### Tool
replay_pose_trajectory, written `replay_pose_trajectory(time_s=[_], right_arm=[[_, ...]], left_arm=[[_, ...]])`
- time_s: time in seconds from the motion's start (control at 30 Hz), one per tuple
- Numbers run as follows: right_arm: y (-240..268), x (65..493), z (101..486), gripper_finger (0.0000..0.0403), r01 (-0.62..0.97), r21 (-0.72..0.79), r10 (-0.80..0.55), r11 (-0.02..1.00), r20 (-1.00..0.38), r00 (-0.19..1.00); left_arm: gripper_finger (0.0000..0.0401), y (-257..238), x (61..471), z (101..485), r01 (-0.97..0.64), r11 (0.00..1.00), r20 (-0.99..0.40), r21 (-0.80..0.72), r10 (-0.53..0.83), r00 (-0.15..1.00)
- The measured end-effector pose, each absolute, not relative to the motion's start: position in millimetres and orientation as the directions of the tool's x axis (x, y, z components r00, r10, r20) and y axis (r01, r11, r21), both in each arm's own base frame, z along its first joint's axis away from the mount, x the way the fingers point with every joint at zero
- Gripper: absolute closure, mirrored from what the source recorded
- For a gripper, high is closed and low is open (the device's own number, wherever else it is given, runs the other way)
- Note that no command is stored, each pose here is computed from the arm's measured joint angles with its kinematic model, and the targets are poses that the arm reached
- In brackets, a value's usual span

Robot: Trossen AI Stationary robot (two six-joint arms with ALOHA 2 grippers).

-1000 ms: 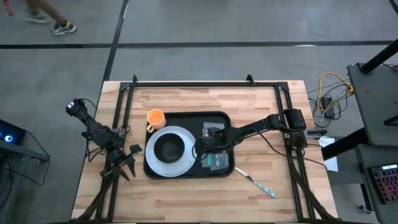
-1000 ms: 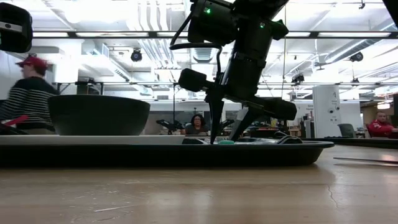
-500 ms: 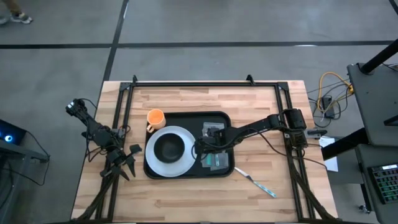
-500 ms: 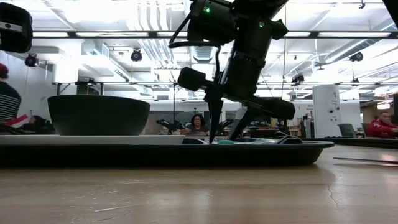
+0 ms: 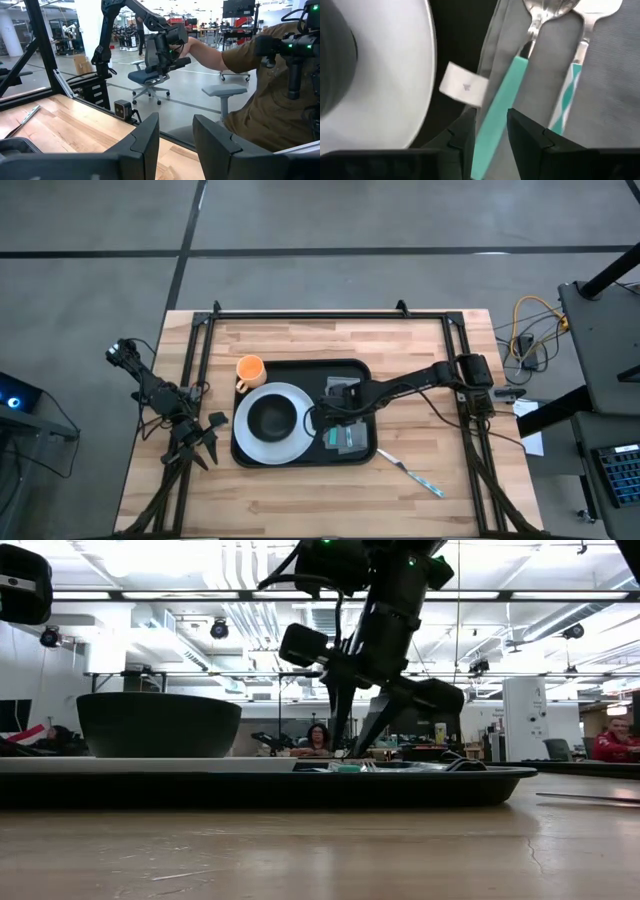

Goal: Set up tray
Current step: Put the white and blue knife on the gray napkin to the right of the white and blue fork

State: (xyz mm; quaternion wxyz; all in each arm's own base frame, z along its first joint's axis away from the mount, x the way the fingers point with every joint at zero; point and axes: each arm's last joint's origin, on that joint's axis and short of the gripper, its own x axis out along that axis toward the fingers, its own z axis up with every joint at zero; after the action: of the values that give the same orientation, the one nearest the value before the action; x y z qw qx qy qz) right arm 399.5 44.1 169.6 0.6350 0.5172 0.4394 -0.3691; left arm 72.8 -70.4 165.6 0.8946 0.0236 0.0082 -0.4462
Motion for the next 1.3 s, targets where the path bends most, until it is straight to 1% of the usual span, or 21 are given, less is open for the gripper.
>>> replay_pose_trajectory(time_s=[0.2, 0.4, 0.67, 0.83, 1.1, 1.17, 1.3], right_arm=[[46, 399, 178, 0.0308, 0.905, 0.3, 0.027, 0.301, -0.951, 0.307], [48, 403, 186, 0.0319, 0.852, 0.329, 0.083, 0.407, -0.942, 0.324], [52, 404, 189, 0.0333, 0.758, 0.324, 0.102, 0.567, -0.94, 0.326], [54, 397, 188, 0.034, 0.754, 0.262, 0.096, 0.603, -0.961, 0.258], [72, 374, 185, 0.0344, 0.729, 0.082, 0.064, 0.68, -0.997, 0.052], [80, 370, 185, 0.0344, 0.716, 0.06, 0.059, 0.695, -0.998, 0.026], [98, 365, 185, 0.0344, 0.678, 0.056, 0.059, 0.733, -0.998, 0.018]], left_arm=[[0.03, -70, 73, 165, 0.799, 0.601, -0.036, 0.035, -0.798, 0.602], [0.03, -70, 73, 166, 0.799, 0.601, -0.036, 0.035, -0.798, 0.602], [0.03, -70, 73, 165, 0.799, 0.601, -0.036, 0.035, -0.798, 0.602], [0.03, -70, 73, 166, 0.799, 0.601, -0.036, 0.035, -0.798, 0.602], [0.03, -70, 73, 166, 0.799, 0.601, -0.036, 0.035, -0.798, 0.602], [0.03, -70, 73, 166, 0.799, 0.601, -0.036, 0.035, -0.798, 0.602], [0.03, -70, 73, 165, 0.799, 0.601, -0.036, 0.035, -0.798, 0.602]])
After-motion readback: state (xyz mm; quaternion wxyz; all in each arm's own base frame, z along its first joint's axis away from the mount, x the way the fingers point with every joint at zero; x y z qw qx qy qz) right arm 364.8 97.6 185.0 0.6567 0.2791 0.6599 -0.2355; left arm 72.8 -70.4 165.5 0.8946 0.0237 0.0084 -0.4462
